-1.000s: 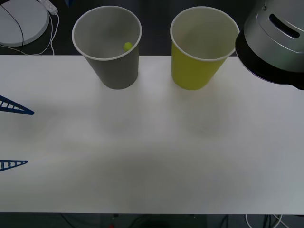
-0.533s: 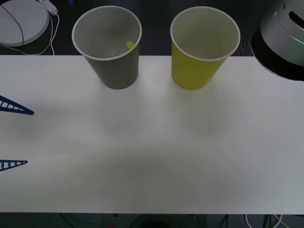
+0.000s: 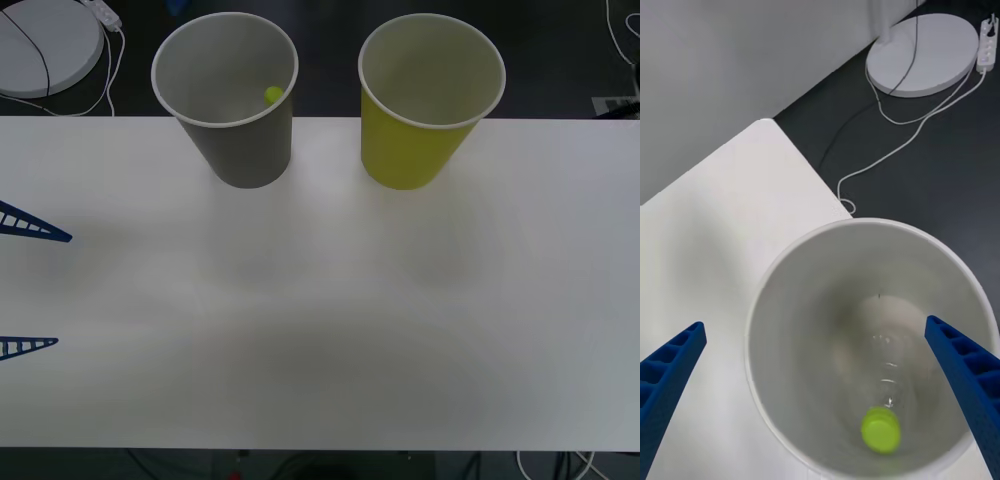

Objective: Put the can into the green bin and the plastic bottle into the gray bin

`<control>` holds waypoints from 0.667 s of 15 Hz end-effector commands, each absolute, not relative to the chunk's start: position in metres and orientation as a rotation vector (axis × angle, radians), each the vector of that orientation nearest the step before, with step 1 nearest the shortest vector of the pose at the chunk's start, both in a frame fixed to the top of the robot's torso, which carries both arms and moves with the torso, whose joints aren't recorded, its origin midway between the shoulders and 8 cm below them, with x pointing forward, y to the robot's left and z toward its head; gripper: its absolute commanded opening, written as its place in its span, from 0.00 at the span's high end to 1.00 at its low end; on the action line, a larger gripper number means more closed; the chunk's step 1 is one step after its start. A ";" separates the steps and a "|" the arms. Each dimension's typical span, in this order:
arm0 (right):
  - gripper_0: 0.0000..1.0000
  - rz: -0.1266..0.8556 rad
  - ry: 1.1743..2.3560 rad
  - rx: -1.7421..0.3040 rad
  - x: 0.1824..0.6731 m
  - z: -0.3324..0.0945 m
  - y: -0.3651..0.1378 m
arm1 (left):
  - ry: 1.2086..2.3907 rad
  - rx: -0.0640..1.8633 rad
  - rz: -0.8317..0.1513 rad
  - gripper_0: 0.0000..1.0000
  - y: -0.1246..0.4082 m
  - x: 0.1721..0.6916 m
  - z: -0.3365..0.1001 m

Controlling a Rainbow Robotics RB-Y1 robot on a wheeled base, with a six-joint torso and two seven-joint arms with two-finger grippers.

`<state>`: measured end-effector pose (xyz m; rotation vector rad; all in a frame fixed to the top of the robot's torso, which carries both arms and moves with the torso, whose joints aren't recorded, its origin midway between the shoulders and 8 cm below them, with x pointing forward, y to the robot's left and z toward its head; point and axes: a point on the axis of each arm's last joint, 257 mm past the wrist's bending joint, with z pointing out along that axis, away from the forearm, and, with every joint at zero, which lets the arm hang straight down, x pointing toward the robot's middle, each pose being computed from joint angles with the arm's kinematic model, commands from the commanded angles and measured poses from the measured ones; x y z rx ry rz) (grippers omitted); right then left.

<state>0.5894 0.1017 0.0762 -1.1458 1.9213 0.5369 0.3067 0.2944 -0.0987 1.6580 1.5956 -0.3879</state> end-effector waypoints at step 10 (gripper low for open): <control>0.00 0.645 1.727 -1.415 0.547 0.053 0.006 | 1.596 1.658 -0.388 0.00 0.294 0.307 -0.099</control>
